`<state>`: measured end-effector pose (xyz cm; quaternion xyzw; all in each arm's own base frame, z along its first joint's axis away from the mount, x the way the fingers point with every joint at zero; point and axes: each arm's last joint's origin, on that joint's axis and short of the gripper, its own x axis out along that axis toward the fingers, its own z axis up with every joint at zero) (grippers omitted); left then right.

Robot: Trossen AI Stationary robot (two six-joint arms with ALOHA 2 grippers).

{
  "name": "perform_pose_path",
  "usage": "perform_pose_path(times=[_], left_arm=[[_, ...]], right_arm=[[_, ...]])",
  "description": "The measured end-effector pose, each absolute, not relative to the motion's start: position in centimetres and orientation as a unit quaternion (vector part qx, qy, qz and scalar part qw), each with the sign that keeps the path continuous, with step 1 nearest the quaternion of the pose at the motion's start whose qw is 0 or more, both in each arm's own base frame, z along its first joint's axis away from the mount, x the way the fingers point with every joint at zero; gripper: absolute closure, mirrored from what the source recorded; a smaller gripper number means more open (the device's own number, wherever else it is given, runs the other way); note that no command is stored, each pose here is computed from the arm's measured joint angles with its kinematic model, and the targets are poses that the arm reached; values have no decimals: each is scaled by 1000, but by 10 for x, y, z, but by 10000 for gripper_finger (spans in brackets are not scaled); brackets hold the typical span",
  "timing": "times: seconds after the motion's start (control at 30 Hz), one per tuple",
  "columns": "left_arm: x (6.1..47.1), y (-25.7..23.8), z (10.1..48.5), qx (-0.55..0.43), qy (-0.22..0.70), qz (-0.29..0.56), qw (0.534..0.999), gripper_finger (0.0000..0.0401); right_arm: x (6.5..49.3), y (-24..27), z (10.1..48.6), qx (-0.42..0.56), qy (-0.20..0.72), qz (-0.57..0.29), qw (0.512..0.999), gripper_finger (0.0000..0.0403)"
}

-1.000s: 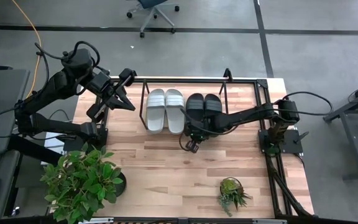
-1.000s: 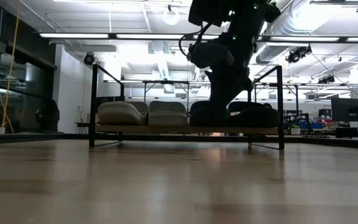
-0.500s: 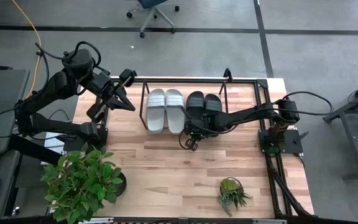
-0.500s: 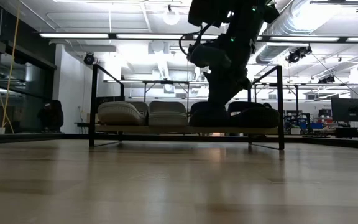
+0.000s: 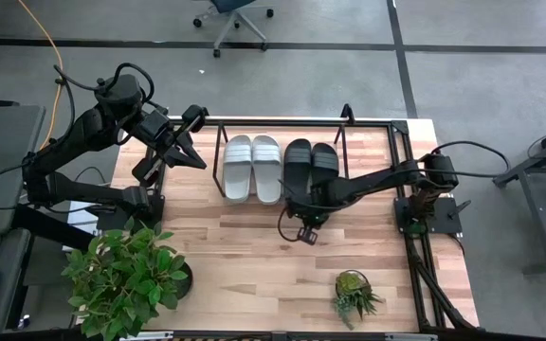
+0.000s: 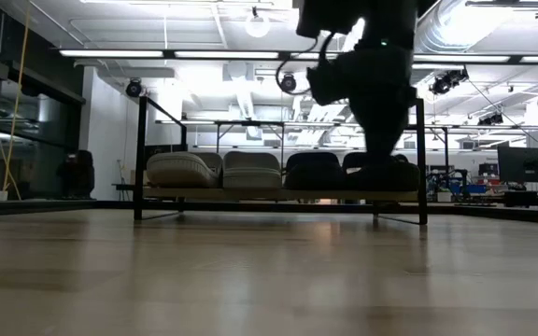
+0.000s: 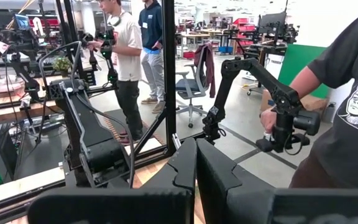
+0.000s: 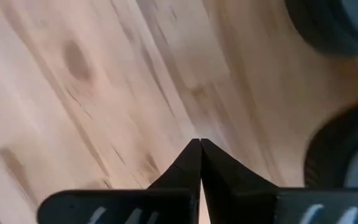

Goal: Pick and place slides into the shelf
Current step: Adjust the right black slide on the shelf

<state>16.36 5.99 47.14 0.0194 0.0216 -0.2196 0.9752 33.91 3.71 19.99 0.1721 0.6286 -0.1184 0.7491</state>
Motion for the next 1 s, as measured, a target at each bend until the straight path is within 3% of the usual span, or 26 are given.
perform_pose_path(times=[0.3,0.7,1.0], left_arm=[[164,60,471,18,22,-220,975,398],[164,60,471,18,22,-221,975,398],[163,60,471,17,22,-225,974,398]], right_arm=[[328,34,198,145,667,-149,715,403],[327,25,199,114,639,-238,723,403],[328,33,198,127,662,-156,722,403]])
